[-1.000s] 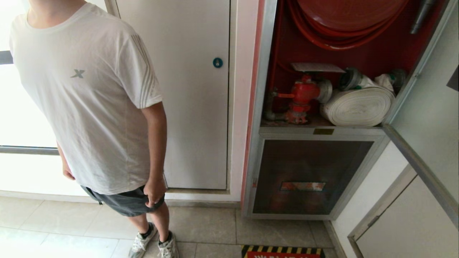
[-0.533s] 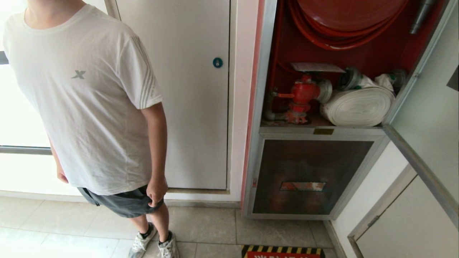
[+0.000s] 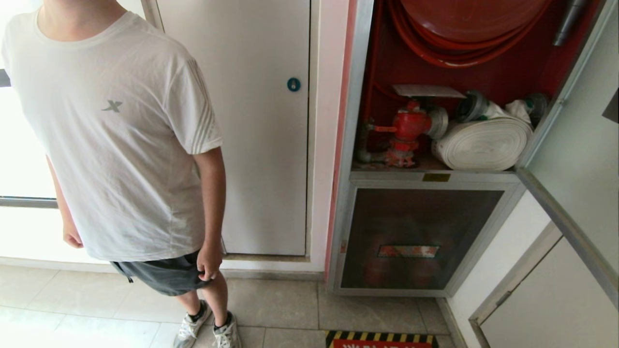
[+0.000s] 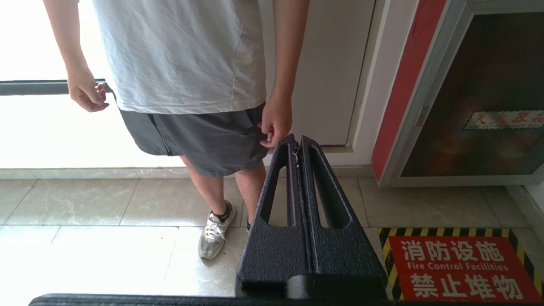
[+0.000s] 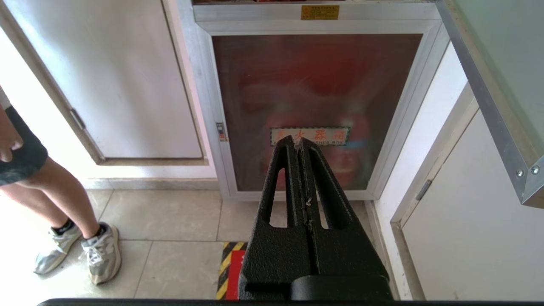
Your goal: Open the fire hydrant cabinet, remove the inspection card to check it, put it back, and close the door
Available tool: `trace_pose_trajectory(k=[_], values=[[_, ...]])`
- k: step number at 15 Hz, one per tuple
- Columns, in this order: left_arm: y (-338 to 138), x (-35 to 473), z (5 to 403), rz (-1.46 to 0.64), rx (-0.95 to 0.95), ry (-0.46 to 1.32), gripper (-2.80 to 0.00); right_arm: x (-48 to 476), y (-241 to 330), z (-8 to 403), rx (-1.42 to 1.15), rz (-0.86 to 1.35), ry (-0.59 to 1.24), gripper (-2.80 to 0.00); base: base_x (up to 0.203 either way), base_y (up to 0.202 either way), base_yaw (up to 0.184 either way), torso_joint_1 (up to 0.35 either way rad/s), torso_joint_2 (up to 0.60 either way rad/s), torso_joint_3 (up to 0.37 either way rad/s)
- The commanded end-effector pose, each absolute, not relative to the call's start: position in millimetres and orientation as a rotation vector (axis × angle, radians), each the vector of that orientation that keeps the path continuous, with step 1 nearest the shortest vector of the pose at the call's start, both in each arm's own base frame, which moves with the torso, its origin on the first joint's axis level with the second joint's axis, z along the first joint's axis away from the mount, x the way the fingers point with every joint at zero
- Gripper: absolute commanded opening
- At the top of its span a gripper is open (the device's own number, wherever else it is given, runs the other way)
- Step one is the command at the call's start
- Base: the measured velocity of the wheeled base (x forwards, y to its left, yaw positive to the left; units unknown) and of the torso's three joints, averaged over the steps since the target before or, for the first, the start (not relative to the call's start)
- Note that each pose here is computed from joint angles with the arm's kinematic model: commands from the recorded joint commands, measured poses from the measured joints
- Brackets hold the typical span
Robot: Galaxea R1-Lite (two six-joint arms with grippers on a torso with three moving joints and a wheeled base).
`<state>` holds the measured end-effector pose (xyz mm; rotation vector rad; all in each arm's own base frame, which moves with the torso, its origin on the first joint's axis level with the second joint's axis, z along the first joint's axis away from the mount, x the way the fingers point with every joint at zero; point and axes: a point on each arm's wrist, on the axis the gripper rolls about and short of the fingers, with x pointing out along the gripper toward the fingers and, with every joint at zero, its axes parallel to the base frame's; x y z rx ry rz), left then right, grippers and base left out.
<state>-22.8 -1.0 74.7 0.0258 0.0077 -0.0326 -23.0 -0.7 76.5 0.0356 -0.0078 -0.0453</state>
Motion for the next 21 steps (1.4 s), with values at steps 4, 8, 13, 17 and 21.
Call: trace_pose_trajectory(k=[4, 8, 13, 17, 21], values=[[-1.0, -22.7, 74.7, -0.032, 0.026, 0.009, -2.80, -22.8, -0.7, 76.6, 0.037, -0.044, -0.007, -2.80, 0.000, 0.000, 0.000, 0.000, 0.00, 0.000], [-1.0, -22.7, 74.7, -0.032, 0.026, 0.009, -2.80, -22.8, -0.7, 76.6, 0.035, -0.044, -0.007, -2.80, 0.000, 0.000, 0.000, 0.000, 0.00, 0.000], [-1.0, -22.7, 74.7, -0.032, 0.026, 0.009, -2.80, -22.8, -0.6, 76.7, 0.042, -0.040, -0.008, -2.80, 0.000, 0.000, 0.000, 0.000, 0.00, 0.000], [-1.0, -22.7, 74.7, -0.032, 0.026, 0.009, -2.80, -22.8, -0.6, 76.6, 0.031, -0.037, -0.007, -2.80, 0.000, 0.000, 0.000, 0.000, 0.00, 0.000], [-1.0, -22.7, 74.7, -0.032, 0.025, 0.009, -2.80, -22.8, -0.6, 76.6, 0.037, -0.038, -0.007, -2.80, 0.000, 0.000, 0.000, 0.000, 0.00, 0.000]])
